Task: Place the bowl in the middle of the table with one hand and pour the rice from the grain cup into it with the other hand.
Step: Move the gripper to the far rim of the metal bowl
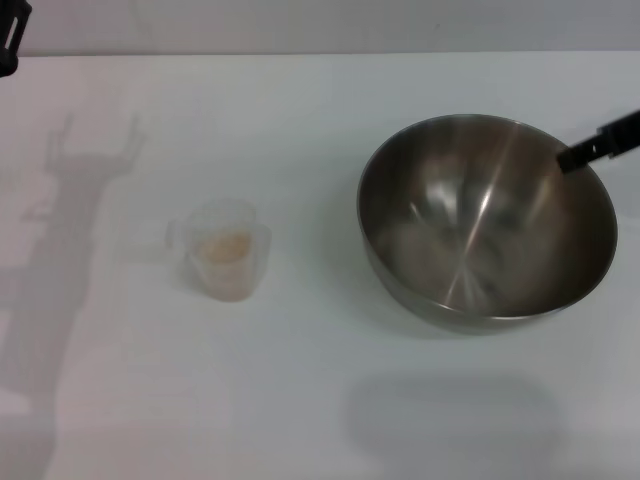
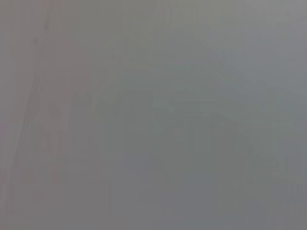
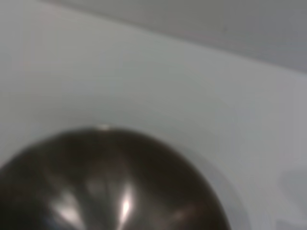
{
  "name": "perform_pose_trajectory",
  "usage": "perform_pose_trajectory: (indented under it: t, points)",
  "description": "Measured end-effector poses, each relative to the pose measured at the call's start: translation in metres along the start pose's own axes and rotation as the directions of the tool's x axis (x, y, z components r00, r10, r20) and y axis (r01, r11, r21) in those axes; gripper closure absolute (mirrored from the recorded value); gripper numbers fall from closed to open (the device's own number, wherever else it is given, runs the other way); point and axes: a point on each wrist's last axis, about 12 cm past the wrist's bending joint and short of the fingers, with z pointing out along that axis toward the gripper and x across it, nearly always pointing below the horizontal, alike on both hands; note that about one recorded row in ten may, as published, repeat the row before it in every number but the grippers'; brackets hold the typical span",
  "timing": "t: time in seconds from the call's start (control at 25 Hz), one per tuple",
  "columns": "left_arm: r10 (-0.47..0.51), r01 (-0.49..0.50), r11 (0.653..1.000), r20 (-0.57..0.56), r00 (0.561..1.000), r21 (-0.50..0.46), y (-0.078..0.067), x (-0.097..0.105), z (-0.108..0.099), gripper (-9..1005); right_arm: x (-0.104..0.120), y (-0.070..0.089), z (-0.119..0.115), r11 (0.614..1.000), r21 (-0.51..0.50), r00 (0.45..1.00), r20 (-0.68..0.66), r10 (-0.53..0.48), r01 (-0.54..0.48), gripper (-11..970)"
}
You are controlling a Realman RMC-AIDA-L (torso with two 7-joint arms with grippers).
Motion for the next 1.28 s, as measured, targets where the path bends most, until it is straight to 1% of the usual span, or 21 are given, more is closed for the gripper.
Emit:
perform_pose_trajectory:
  t: [0.2, 0.48, 0.6, 0.76, 1.0, 1.2, 1.28]
  points:
    - [0.0, 0.0, 1.0, 0.003, 1.0, -0.011, 0.002, 0.0, 0.0, 131, 0.006, -0.003, 0.012, 1.0, -0.004, 0.999, -0.047, -0.016, 0.016, 353]
    - [0.0, 0.0, 1.0, 0.003, 1.0, -0.014, 0.002, -0.001, 0.0, 131, 0.009, -0.004, 0.031, 1.0, -0.022, 0.998, -0.066, -0.019, 0.018, 357]
    - [0.0, 0.0, 1.0, 0.004, 1.0, -0.016, 0.002, -0.001, 0.001, 131, 0.008, -0.002, 0.042, 0.999, -0.036, 0.997, -0.074, -0.025, 0.023, 359]
    - [0.0, 0.0, 1.0, 0.005, 1.0, -0.017, 0.003, -0.001, 0.001, 131, 0.008, 0.0, 0.049, 0.999, -0.047, 0.996, -0.079, -0.029, 0.025, 361]
    - [0.0, 0.0, 1.0, 0.005, 1.0, -0.018, 0.003, -0.001, 0.001, 132, 0.008, -0.003, 0.047, 0.998, -0.062, 0.999, -0.048, -0.014, 0.011, 485]
    - [0.0, 0.0, 1.0, 0.005, 1.0, -0.02, 0.003, -0.001, 0.001, 132, 0.01, -0.004, 0.047, 0.998, -0.065, 0.999, -0.05, -0.006, 0.002, 588]
    - [0.0, 0.0, 1.0, 0.005, 1.0, -0.02, 0.003, -0.001, 0.001, 132, 0.01, -0.005, 0.047, 0.998, -0.067, 0.999, -0.049, 0.0, -0.003, 679]
